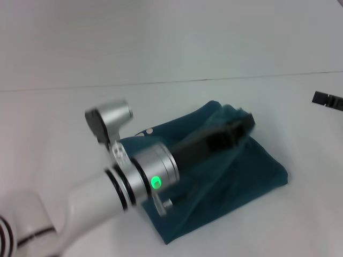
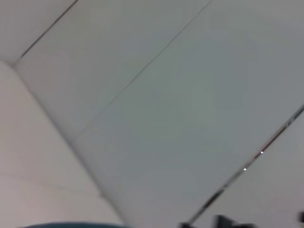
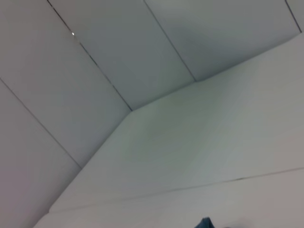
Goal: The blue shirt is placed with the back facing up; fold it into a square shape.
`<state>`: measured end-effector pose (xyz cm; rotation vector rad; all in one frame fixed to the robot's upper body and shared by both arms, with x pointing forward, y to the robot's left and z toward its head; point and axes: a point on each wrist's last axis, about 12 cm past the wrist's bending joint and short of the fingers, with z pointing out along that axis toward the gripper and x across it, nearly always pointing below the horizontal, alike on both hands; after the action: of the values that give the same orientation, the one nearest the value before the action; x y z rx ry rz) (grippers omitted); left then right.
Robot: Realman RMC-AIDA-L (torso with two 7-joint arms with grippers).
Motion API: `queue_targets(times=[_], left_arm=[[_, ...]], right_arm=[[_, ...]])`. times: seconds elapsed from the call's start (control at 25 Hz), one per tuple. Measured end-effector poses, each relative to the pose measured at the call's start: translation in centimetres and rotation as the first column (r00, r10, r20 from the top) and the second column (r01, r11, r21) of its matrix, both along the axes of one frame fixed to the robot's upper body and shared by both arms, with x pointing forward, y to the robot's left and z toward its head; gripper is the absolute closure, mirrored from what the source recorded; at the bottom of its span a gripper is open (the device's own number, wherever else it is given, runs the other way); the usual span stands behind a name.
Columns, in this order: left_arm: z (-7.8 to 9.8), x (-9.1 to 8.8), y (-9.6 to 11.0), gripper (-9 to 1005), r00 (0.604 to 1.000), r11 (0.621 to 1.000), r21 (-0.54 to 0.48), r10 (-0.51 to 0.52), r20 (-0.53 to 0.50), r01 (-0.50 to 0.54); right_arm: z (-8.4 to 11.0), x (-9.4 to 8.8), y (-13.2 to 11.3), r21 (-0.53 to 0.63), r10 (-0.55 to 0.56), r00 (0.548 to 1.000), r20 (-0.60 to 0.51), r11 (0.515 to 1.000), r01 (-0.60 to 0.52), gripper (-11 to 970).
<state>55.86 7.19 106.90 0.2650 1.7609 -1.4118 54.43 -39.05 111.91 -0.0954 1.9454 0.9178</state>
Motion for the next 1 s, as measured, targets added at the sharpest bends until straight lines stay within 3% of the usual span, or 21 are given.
queue_targets(times=[0.12,0.2,0.44,0.64,0.8,1.0], left_arm=[[-0.3,-1.5,-0.4,936,0.999,1.000,-0.019,-0.002,0.054,0.004],[-0.2,-2.8,-0.8,892,0.993,0.997,-0.047,-0.055,0.104,0.060],[-0.1,-4.2,-0.9,720,0.978,0.985,-0.062,-0.153,0.140,0.163],[-0.1,-3.6,1.7,505,0.972,0.981,-0.075,-0.164,0.166,0.179],[0.0,-2.9,4.9,322,0.971,0.982,-0.071,-0.157,0.181,0.172],[0.2,-2.7,9.3,212,0.966,0.991,-0.050,-0.109,0.234,0.124]], right_arm=[[-0.4,-0.1,0.2,-0.007,0.009,1.000,-0.023,1.000,-0.009,50],[-0.6,-0.1,0.3,-0.005,0.012,0.999,-0.044,1.000,-0.012,49],[-0.8,0.0,-0.3,0.017,-0.005,0.993,-0.119,1.000,0.007,46],[-0.9,0.6,-0.2,0.038,0.013,0.978,-0.210,0.999,-0.005,46],[-0.8,1.6,0.9,0.046,0.061,0.955,-0.289,0.998,-0.049,48],[-0.9,2.7,2.8,0.063,0.108,0.924,-0.367,0.994,-0.091,52]])
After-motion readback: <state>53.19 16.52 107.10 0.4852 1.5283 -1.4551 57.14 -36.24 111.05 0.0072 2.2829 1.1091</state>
